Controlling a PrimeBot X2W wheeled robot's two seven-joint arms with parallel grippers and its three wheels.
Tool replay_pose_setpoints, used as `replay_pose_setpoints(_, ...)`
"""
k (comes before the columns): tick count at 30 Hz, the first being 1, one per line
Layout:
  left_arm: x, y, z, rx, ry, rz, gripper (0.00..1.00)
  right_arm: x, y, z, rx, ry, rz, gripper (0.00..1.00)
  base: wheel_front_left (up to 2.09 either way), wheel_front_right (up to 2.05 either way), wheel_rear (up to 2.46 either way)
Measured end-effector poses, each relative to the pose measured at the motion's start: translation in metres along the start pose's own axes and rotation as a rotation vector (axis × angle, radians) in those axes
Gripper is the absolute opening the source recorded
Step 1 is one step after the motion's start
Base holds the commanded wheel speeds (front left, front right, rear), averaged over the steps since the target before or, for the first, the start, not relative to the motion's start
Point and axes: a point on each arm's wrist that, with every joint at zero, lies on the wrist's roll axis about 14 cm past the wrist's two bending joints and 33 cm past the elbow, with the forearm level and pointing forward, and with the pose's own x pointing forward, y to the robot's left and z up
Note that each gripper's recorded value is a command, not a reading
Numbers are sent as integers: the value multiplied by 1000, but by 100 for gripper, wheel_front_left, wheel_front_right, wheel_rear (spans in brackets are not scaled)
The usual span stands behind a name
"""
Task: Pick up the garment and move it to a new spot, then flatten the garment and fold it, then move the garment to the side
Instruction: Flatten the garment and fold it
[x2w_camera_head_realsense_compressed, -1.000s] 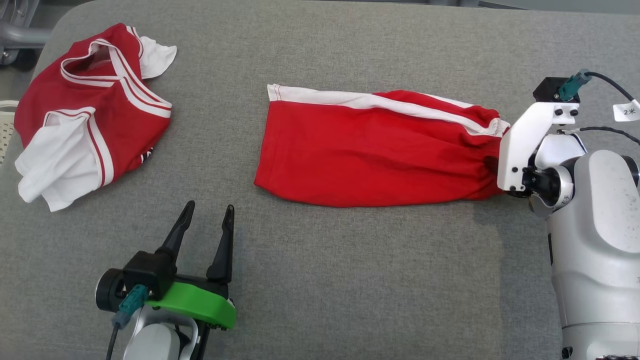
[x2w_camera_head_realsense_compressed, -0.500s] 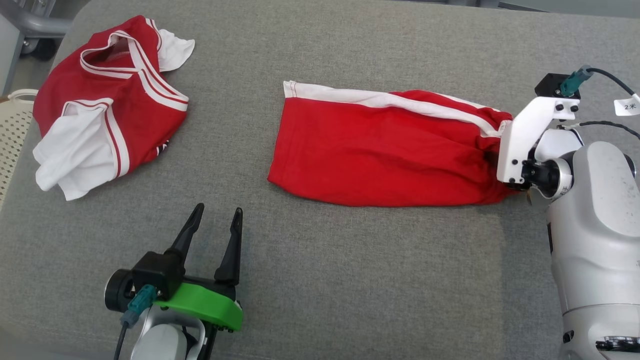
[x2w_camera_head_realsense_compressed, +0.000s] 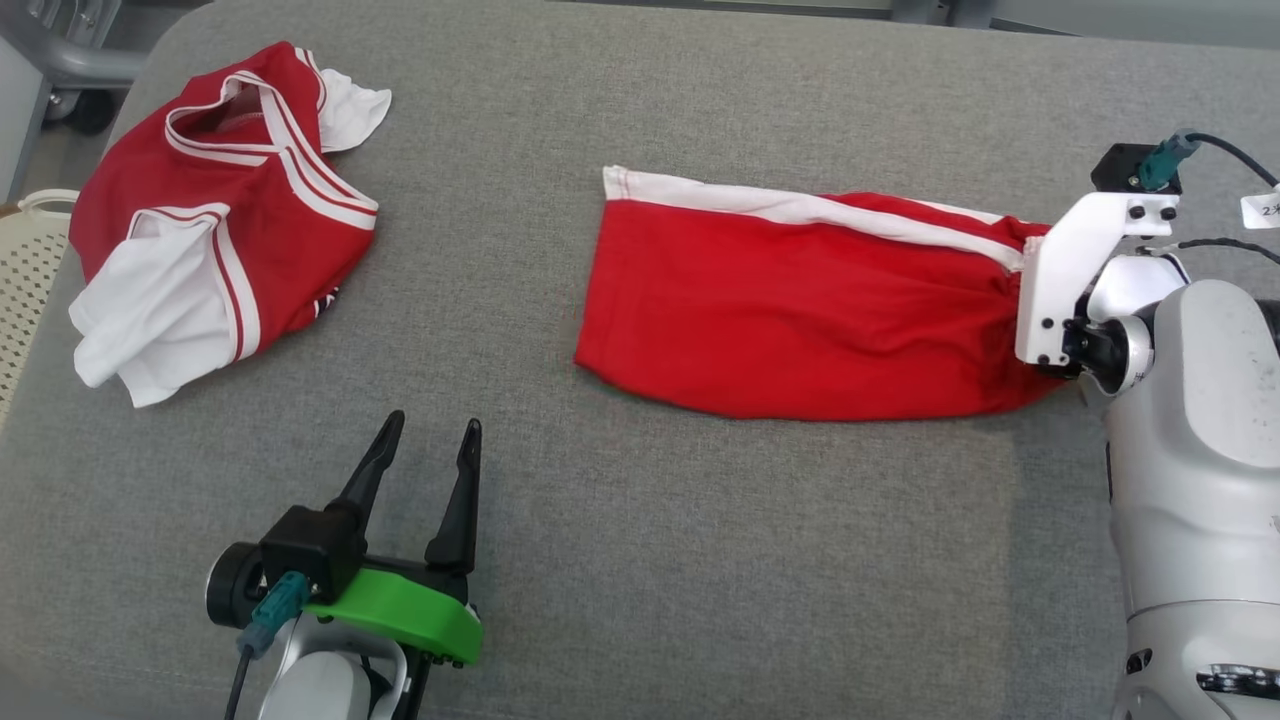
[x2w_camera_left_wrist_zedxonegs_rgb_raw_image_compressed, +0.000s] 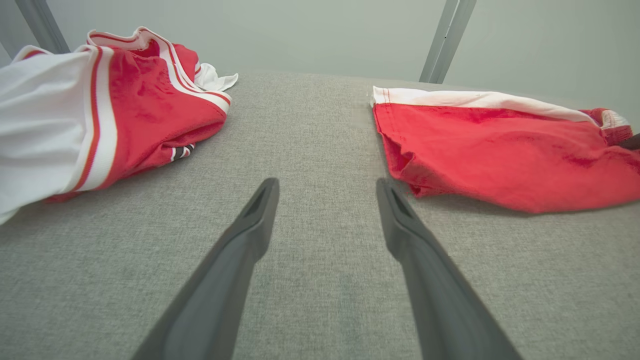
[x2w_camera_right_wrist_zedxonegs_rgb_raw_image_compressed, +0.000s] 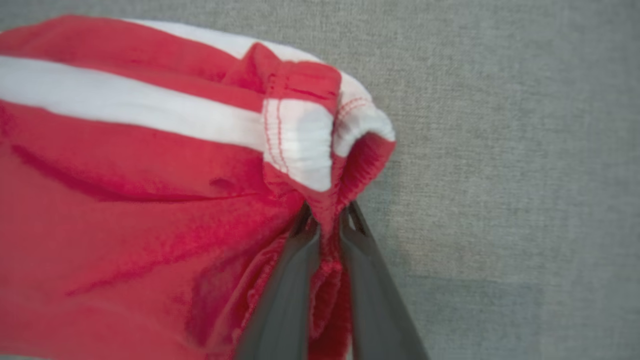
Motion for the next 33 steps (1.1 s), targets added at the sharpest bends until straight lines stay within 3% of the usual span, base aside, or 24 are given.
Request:
replay_pose_setpoints(13, -1, -12, 3, -3, -11, -33, 100, -45, -95, 11, -86, 41, -346, 0, 0, 0, 0)
replay_pose_setpoints(17, -4, -10, 4, -6, -14, -26, 100, -60, -110, 19, -98, 63, -405, 0, 0, 0, 0)
replay_pose_setpoints(21, -7, -6, 4, -9, -14, -14, 100, -64, -91, 27, -101, 67, -357, 0, 0, 0, 0)
replay_pose_setpoints(33, -14, 3, 7, -16, -22, 20, 100, -60, 42, 52, -203, -3, 35, 0, 0, 0, 0)
